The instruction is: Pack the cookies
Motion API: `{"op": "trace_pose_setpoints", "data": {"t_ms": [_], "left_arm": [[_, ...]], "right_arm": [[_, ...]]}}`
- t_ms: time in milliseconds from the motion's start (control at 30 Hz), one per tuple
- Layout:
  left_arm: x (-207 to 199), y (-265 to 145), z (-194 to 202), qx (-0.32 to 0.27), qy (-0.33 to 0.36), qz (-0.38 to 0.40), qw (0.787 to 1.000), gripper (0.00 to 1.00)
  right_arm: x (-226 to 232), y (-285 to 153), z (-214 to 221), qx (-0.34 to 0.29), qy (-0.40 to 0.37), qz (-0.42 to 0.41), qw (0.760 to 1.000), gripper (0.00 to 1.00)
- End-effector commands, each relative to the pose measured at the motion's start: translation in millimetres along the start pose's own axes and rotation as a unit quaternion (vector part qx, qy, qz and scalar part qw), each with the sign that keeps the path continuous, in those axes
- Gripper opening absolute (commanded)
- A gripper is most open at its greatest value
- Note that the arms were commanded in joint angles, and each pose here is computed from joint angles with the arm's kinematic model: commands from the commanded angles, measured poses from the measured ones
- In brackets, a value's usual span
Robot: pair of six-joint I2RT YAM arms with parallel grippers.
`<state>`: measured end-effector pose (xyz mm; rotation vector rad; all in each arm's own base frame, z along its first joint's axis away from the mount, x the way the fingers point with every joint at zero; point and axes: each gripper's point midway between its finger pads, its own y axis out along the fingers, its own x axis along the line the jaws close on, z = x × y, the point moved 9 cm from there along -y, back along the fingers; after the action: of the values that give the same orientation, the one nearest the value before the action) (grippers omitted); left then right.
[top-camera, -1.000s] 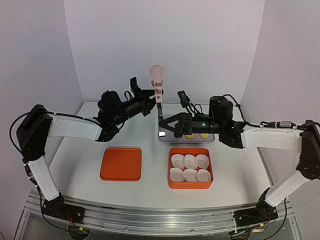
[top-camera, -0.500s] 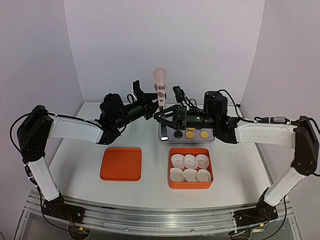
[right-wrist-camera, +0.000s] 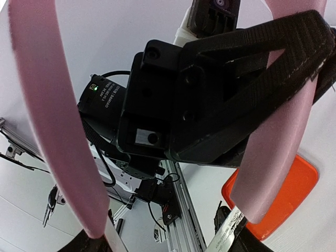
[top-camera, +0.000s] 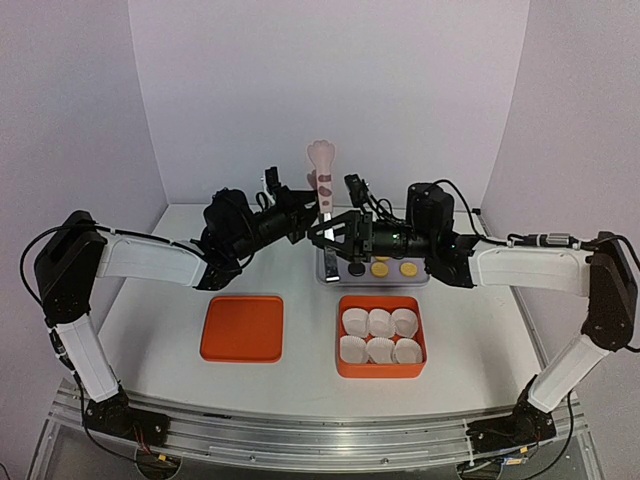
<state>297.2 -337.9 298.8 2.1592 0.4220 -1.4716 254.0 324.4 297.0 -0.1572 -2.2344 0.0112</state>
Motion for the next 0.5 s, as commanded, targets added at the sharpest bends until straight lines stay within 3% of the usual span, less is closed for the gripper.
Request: {"op": "trace_pose_setpoints", "data": {"t_ms": [0,167,333,467], "left_arm": [[-7.4,2.7,-1.5,-0.009,0.007,0.012,1.000,0.00],[-6.1,1.5,-1.3,-0.011,0.006,0.011,1.000,0.01],[-9.9,0.0,-0.9,-0.007,0.013,0.019,1.000,0.23],[-13.1,-0.4,0.3,0.003,0.019,0.027,0.999,0.39]], "right_arm": [[10.2,3.2,-9.1,-0.016,-0.003,-0.014,1.000,0.57],[10.2,0.3,-9.8,-0.027,-0.002,-0.004,1.000,0.45],[13.4,-8.3,-9.0,-0.046,-0.014,0.013,0.999,0.36],[18.3,-12.5,-9.6,-0.050,-0.017,0.015,0.999,0.35]]}}
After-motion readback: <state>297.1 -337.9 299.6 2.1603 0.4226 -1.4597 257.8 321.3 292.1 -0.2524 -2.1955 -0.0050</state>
